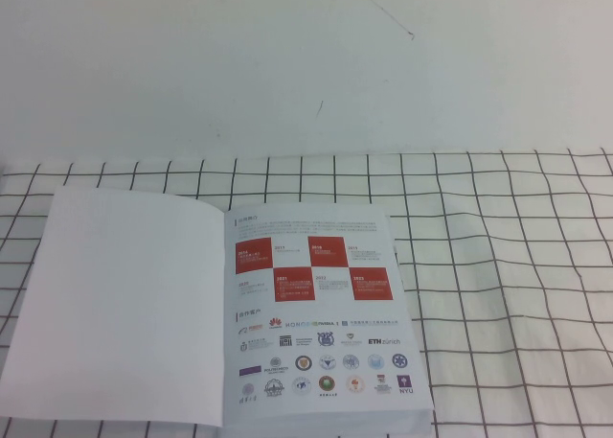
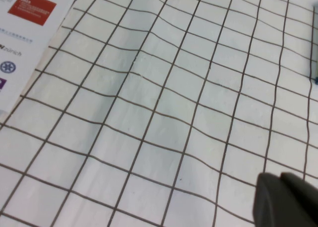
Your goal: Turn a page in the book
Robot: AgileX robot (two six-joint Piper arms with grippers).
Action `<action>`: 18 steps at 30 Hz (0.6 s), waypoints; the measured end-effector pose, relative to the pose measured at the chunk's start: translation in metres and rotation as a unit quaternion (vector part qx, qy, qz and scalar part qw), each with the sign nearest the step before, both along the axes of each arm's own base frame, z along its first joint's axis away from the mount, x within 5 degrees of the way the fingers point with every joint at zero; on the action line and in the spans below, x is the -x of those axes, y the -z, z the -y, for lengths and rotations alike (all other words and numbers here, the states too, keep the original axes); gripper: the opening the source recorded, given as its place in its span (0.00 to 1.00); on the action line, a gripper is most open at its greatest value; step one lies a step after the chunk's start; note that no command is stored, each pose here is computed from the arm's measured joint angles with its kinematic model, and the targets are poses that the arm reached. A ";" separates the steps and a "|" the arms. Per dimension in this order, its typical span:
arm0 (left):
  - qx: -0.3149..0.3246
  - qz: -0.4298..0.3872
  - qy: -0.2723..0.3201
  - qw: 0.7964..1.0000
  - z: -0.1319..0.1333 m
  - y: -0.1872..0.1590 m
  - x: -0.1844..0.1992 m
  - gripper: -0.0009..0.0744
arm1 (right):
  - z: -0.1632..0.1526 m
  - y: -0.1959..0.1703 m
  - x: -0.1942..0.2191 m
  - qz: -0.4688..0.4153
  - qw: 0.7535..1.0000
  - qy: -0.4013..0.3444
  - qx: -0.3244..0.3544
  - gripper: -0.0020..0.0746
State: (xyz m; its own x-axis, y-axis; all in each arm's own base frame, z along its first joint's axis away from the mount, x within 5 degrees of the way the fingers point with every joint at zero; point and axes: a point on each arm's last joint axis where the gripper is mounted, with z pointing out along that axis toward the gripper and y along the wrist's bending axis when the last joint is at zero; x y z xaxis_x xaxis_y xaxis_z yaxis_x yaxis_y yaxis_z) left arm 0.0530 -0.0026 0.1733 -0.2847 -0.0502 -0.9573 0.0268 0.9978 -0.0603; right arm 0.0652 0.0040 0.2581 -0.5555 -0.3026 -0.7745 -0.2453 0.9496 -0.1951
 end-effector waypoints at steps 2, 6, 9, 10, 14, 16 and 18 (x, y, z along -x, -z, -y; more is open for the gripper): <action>0.000 0.000 0.000 1.000 0.000 0.000 0.000 0.01 | 0.000 0.000 0.000 0.004 1.000 -0.007 0.007 0.03; 0.000 -0.001 0.000 1.000 0.000 0.000 0.000 0.01 | -0.004 -0.004 -0.002 0.027 0.999 -0.041 0.024 0.03; 0.000 -0.001 0.000 1.000 0.000 0.000 0.000 0.01 | -0.003 -0.008 -0.005 0.060 0.998 -0.025 0.013 0.03; 0.000 -0.001 0.000 1.000 0.000 0.000 0.000 0.01 | -0.002 -0.010 -0.007 0.071 0.997 -0.011 0.007 0.03; 0.000 -0.001 0.000 1.000 0.000 0.000 0.000 0.01 | 0.005 -0.008 -0.010 0.105 0.993 0.051 -0.009 0.03; 0.000 -0.001 0.000 1.000 0.000 0.000 0.000 0.01 | 0.008 -0.001 -0.007 0.121 0.990 0.072 -0.011 0.03; 0.000 -0.001 0.000 1.000 0.000 0.000 0.000 0.01 | 0.010 0.008 -0.004 0.136 0.986 0.092 -0.014 0.03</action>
